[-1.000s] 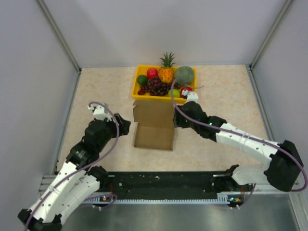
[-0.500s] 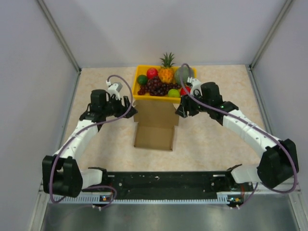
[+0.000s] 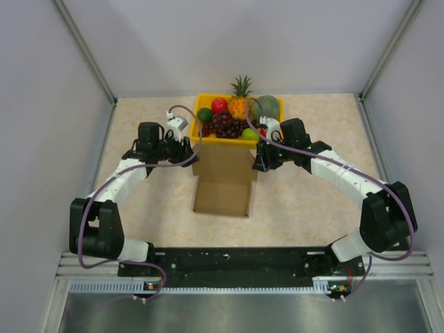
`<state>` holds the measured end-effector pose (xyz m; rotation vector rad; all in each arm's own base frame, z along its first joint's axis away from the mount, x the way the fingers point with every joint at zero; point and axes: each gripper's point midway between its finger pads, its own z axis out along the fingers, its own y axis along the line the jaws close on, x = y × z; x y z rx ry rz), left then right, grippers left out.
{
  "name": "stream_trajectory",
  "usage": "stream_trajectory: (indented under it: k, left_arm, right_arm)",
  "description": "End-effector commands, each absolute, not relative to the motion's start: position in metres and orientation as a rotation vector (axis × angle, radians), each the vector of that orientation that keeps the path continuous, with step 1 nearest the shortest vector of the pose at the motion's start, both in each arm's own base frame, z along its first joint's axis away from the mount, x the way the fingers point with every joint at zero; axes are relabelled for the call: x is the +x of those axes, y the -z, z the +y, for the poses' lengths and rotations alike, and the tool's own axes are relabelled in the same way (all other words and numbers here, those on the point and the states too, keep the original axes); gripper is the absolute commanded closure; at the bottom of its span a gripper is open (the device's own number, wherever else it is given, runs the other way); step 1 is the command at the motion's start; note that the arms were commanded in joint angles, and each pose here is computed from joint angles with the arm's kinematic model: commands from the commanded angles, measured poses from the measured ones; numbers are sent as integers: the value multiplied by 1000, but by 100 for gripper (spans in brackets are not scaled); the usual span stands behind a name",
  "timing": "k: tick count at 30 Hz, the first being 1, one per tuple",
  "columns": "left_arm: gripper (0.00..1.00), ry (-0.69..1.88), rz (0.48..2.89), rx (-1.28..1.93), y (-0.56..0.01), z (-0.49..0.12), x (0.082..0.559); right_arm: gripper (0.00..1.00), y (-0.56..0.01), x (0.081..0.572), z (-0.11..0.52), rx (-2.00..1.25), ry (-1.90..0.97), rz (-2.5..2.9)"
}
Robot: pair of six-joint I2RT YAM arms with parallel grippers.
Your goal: Fold the paper box
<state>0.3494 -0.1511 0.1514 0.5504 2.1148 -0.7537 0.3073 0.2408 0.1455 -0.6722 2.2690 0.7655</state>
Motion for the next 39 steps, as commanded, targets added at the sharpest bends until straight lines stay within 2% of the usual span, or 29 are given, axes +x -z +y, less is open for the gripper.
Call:
stream_trajectory:
  k: [1,3,4,6,9,10,11,12,13,21,26,31,39]
  left_arm:
    - [51,747,2006,644,-177,-160,360]
    - [62,730,2015,646,-174,-160,359]
    - [65,724,2021,645,-172,-161,359]
    - [73,718,2034,640,-169,-164,356]
    - [85,699,2051,619,-169,-171,352]
    - [89,664,2056,601,-170,-170,353]
    - [92,667,2070,576,-168,-175,349]
    - [98,658,2061,556,-173,-175,348]
    - [100,672,2058,532,-177,-179,346]
    - [100,674,1941,210,-211,-184,340]
    - [100,730,1909,28,-206,-194,340]
    - [100,790,1909,-112,-195,-209,343]
    - [100,782,1851,-129,-184,-209,334]
  right_arm:
    - [58,-157,320,255,-728,-744,2211]
    - [63,-152,323,257,-718,-728,2225]
    - [68,-152,324,258,-711,-711,2228]
    - [72,-152,324,261,-692,-705,2233]
    - [85,-151,325,261,-630,-659,2254]
    - [95,-153,326,260,-603,-655,2255]
    - [100,-155,326,260,-571,-657,2261]
    - [100,-157,325,261,-513,-676,2277]
    - [100,-160,326,260,-468,-672,2277]
    - [100,-178,329,268,-88,-614,2253]
    - [100,-196,338,264,93,-405,2130]
    - [100,-193,333,274,157,-307,2088]
    - [100,-180,324,279,220,-227,2046]
